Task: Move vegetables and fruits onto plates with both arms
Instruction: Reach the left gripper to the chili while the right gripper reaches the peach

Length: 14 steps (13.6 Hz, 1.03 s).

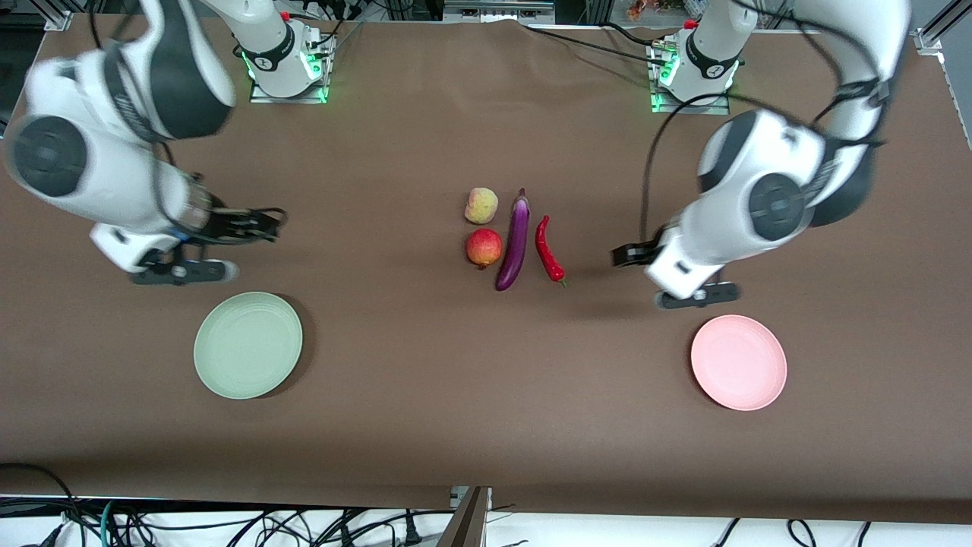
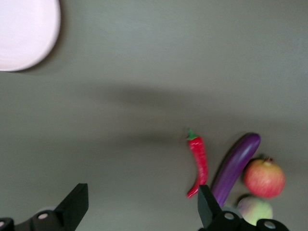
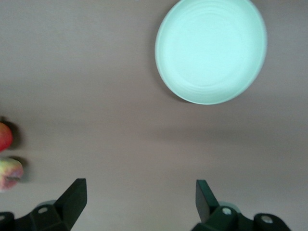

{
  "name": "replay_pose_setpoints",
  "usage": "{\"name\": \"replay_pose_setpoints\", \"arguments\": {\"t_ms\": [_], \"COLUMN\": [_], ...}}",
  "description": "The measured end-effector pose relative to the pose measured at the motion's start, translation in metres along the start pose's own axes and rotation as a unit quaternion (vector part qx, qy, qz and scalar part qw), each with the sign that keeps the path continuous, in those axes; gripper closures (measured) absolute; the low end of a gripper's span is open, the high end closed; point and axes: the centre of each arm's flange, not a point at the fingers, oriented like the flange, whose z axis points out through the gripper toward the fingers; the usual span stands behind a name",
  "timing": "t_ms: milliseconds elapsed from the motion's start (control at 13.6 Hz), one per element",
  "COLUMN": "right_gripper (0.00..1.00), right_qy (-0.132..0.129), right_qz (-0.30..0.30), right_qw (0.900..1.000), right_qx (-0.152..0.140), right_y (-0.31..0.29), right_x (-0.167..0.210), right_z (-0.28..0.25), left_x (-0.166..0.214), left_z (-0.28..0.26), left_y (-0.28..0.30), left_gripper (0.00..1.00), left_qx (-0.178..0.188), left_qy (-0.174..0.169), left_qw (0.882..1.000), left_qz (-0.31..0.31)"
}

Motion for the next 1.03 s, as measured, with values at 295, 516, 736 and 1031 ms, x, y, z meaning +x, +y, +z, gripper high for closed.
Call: {"name": "replay_pose_setpoints", "arguments": {"t_ms": [295,516,736,1031], "right_gripper": [0.0,0.0,0.0,0.0], "right_qy": [-0.017,-0.027,-0.039,-0.043], "right_qz": [-0.019,-0.022,-0.021,-0.004], "right_qw": [0.999,0.998,0.997,0.997], "right_qx": [0.026,0.043,0.07,0.067], "right_y": [-0.068,-0.107,-0.152,-0.226], "right_x": [0.007,0.005,-0.005,-0.032], "right_z": [0.049,0.082,0.117,0.161], "left_x": [-0.01,-0.024,-0.042,-0.041], "left_z": [0.099,0.149,0.191,0.208], "left_y": [0.046,0.06,0.081,0.082], "left_gripper": [0.0,0.0,0.0,0.0], "left_qx": [-0.003,0.005,0.011,0.01], "left_qy": [-0.002,-0.012,-0.022,-0.024], "left_qw": [1.0,0.999,0.999,0.998], "left_qz": [-0.016,-0.032,-0.048,-0.05]}}
